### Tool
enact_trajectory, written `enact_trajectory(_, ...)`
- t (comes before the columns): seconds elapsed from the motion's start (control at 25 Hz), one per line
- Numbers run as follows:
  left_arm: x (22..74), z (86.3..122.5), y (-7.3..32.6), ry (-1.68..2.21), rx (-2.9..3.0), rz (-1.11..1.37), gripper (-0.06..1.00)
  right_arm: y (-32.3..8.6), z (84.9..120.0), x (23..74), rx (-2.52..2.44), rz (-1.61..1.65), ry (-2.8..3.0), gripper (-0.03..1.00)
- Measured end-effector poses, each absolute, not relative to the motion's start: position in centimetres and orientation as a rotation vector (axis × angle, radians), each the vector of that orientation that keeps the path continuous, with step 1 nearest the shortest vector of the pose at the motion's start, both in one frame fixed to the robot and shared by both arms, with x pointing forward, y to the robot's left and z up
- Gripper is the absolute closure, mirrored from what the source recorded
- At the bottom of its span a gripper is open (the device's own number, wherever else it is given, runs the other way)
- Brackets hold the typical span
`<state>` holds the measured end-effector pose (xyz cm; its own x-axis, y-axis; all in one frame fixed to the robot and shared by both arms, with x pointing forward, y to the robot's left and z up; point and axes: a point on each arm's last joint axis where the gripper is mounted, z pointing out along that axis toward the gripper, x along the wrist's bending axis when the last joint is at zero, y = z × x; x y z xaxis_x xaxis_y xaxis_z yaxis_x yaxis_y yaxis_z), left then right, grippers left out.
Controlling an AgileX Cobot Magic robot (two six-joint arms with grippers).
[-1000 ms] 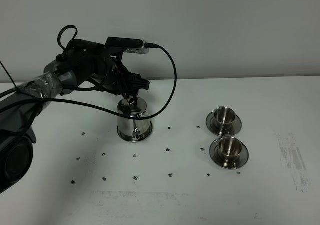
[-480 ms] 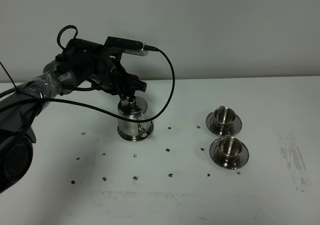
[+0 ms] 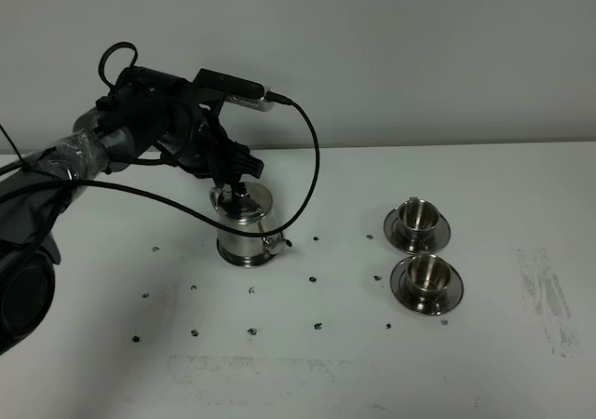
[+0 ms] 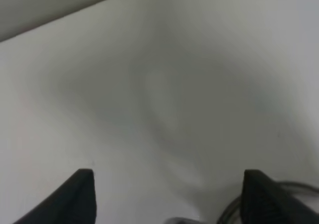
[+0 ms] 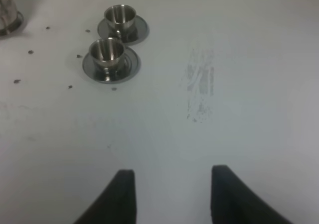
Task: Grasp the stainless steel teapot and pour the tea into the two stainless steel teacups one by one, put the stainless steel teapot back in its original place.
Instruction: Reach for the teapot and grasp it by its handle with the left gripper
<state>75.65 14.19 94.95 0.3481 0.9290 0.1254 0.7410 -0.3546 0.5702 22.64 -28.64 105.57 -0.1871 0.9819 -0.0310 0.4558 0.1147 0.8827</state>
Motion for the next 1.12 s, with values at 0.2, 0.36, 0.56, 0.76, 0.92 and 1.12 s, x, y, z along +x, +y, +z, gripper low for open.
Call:
enact_trajectory(0.2,75.3,95.2,14.4,1.472,2.242,0.603,0.33,-28.6,105.6,22.6,1.407,1.012,1.733,0.63)
enact_trajectory(0.36,75.1,95.0,14.9,1.483,2.295,0.588,0.33,-28.6,105.6,22.6,1.407,1.012,1.733,0.63)
enact_trajectory(0.56,74.8,94.8,15.2,1.495,2.347,0.562,0.33,-28.6,105.6,22.6,1.406,1.011,1.734,0.63)
enact_trajectory(0.76,74.5,94.6,15.3,1.488,2.394,0.544,0.33,-28.6,105.6,22.6,1.407,1.012,1.733,0.63)
enact_trajectory(0.92,74.3,94.5,15.4,1.493,2.435,0.529,0.33,-28.6,105.6,22.6,1.406,1.011,1.733,0.63)
enact_trajectory(1.12,74.0,95.4,15.9,1.505,2.459,0.527,0.33,-28.6,105.6,22.6,1.407,1.012,1.733,0.63)
